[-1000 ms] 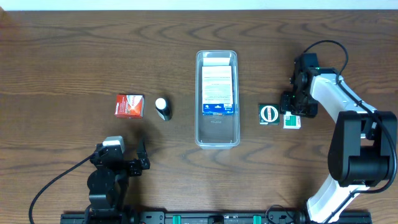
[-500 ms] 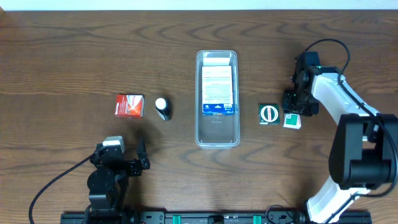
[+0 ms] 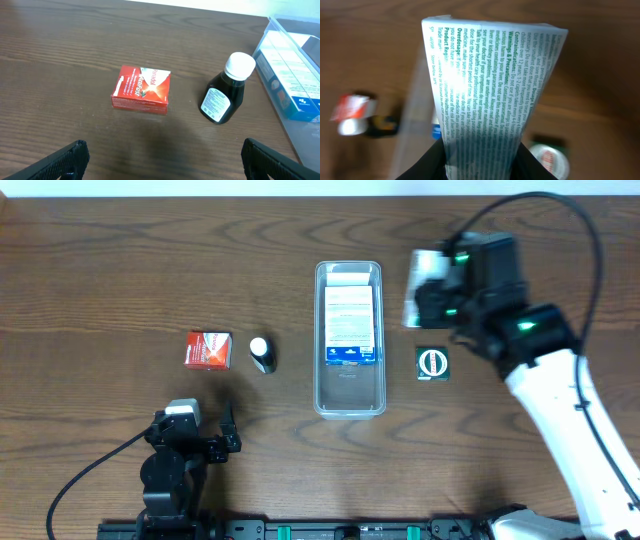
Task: Pack container
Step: 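Lift the white-and-green box and carry it over the container, then lower the white-and-green box into the container and release it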
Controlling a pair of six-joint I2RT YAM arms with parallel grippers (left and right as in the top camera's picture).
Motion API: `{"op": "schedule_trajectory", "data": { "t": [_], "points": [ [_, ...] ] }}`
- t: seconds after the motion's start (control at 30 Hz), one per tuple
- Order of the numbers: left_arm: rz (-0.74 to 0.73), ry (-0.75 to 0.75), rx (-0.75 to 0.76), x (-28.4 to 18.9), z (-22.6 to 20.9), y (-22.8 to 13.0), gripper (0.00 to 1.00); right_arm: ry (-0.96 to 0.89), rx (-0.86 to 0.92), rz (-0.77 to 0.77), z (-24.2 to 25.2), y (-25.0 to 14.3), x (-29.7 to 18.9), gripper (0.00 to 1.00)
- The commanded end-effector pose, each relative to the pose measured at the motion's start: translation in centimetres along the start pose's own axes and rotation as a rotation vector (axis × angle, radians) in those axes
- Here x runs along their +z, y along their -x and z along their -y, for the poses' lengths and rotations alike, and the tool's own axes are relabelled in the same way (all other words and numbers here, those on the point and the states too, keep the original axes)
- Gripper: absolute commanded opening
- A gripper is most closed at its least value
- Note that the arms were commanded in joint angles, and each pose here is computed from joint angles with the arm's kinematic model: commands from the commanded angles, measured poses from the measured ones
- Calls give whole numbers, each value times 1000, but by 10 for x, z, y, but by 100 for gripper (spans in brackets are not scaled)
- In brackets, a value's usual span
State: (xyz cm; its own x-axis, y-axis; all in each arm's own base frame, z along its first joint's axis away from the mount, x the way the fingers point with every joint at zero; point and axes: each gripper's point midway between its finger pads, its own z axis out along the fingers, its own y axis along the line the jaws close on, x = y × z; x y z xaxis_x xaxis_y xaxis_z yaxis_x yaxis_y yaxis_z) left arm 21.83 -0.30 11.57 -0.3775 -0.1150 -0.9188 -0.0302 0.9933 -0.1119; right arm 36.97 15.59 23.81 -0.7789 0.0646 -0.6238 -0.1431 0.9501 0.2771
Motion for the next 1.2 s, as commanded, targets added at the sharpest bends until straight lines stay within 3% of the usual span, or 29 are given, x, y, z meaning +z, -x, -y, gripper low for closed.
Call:
{"op": "schedule_trajectory", "data": {
  "t": [0.0, 0.13, 0.37, 0.57, 0.67, 0.8, 0.87, 1.03, 1.17],
  "points": [
    [-14, -8, 0, 3, 1, -7, 98, 54, -3, -56, -38, -19, 30, 30],
    [-14, -8, 0, 3, 1, -7, 98, -3, -10, -78, -51, -34, 74, 38],
    [-14, -8, 0, 3, 1, -7, 98, -77, 71, -165, -33, -64, 147, 37],
    [-14, -8, 0, 3, 1, -7, 98, -184, 99, -187, 3, -73, 173, 40],
    [-14, -8, 0, 3, 1, -7, 98, -223, 93, -171, 16, -68, 174, 45],
    [-14, -8, 0, 3, 1, -7, 98, -166, 0, -159, 8, -62, 177, 63],
    [-14, -8, 0, 3, 1, -7, 98, -154, -29, -163, 4, -63, 177, 64],
    [-14, -8, 0, 3, 1, -7, 98, -143, -52, -166, -3, -65, 177, 60],
    [-14, -8, 0, 3, 1, -7, 98, -71, -59, -196, -20, -71, 177, 33]
  ]
}}
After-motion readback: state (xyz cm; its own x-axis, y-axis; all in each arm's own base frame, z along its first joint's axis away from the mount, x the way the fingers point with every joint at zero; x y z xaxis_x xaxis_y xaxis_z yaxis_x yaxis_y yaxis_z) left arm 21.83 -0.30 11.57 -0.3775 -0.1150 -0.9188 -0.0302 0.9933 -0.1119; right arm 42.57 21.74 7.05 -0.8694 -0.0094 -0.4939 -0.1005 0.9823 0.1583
